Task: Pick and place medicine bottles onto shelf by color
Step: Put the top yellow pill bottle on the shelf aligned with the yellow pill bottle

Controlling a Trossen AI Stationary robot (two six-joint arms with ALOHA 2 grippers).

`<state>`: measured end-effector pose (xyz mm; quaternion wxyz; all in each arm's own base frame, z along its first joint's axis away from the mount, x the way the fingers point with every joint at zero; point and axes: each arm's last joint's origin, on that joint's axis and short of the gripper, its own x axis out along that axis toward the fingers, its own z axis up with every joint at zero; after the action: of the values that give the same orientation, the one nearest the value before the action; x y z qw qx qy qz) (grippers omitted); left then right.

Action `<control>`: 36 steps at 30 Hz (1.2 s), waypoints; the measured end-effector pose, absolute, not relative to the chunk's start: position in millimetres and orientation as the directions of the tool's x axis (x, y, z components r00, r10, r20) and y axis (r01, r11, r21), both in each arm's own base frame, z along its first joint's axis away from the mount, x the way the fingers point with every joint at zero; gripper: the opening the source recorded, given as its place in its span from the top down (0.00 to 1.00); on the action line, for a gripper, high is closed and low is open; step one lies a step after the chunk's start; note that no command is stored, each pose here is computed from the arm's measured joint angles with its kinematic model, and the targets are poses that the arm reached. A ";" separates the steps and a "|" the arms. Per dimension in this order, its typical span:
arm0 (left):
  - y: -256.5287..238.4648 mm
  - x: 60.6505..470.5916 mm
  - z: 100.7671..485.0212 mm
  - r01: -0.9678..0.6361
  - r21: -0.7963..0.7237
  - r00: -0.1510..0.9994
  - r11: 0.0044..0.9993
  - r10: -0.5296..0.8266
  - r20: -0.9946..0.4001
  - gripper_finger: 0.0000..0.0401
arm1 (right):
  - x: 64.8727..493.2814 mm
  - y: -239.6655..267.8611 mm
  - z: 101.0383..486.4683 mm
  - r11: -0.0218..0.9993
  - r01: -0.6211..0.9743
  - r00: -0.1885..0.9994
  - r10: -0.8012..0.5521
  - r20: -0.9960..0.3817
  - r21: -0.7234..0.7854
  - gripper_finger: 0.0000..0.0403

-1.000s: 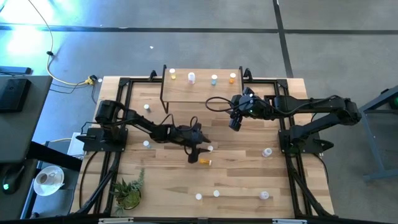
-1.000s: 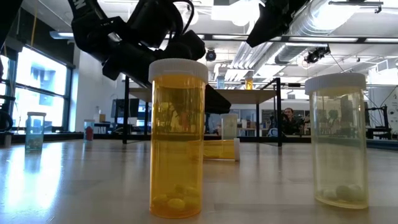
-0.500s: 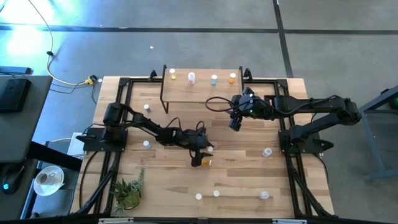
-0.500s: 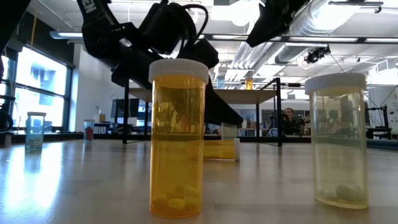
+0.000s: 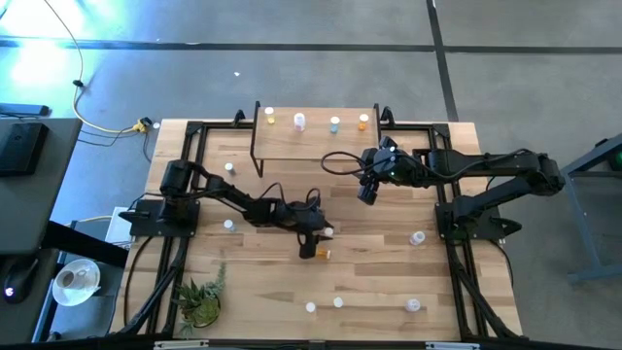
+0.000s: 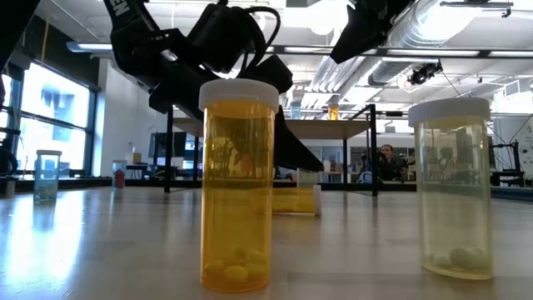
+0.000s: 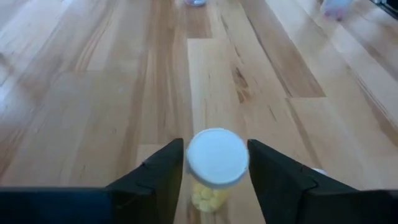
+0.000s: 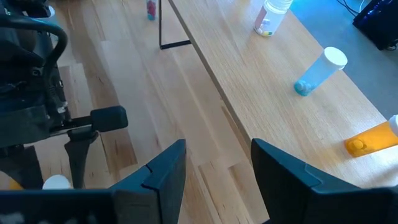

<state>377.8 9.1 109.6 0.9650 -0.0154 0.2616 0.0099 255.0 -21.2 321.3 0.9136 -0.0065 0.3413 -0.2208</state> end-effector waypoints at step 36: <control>28.9 320.1 248.0 -0.118 0.079 0.912 0.990 0.140 -0.386 0.72 | 254.2 -21.2 320.8 0.903 0.397 0.663 -0.407 -0.628 -0.166 0.57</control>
<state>320.1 28.9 248.0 0.9773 0.0271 0.1995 0.0660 254.2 -21.2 320.8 0.9117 -0.0075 0.3464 -0.2205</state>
